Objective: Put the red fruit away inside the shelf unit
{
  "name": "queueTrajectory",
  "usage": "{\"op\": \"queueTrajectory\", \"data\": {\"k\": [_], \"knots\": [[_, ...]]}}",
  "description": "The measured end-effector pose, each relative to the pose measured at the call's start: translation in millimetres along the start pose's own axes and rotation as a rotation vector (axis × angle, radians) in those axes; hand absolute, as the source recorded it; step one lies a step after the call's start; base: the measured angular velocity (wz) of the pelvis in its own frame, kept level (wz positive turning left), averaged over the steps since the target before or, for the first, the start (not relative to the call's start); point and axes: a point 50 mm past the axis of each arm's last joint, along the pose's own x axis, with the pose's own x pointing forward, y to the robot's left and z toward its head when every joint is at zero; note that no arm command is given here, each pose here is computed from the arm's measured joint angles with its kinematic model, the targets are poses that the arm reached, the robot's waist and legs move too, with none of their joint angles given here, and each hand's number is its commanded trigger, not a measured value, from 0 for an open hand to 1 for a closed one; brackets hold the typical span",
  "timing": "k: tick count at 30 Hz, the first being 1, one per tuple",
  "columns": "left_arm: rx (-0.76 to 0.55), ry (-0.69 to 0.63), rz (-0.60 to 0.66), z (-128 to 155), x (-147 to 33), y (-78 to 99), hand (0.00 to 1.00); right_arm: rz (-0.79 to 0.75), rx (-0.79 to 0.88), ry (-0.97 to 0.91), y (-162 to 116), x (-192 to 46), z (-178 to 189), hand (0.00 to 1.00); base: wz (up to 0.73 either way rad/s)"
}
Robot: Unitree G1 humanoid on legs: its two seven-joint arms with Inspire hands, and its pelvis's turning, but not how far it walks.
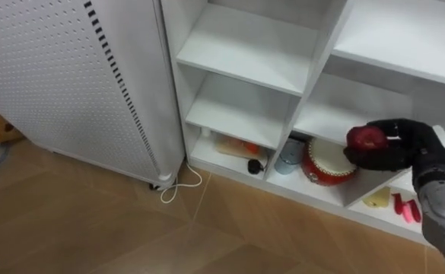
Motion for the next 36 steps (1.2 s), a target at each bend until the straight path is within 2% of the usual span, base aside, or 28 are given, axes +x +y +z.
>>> {"op": "queueTrajectory", "data": {"k": [4,10,11,12,27,36], "knots": [[-0.004,0.012,0.029,-5.2,-0.6,6.4,0.0,-0.061,0.052,-0.012,-1.4,2.8,10.7,1.0,0.01],[0.002,0.035,0.028,-16.8,-6.1,2.5,0.0,-0.148,0.15,0.014,-4.3,4.1,15.4,1.0,0.02],[0.001,0.035,0.028,-17.2,-6.6,2.1,0.0,-0.159,0.162,0.02,-4.8,4.0,15.1,0.38,0.06],[0.001,0.034,0.026,-18.0,-7.5,1.1,0.0,-0.179,0.182,0.03,-5.8,4.0,14.8,0.0,0.03],[0.02,0.056,0.09,-25.4,-10.4,1.2,0.0,-0.492,0.35,0.111,-31.1,5.6,25.2,0.0,0.07],[0.061,0.096,0.138,-29.3,-11.8,-0.1,0.0,-0.699,0.331,0.196,-43.0,1.3,12.5,0.0,0.02]]}}
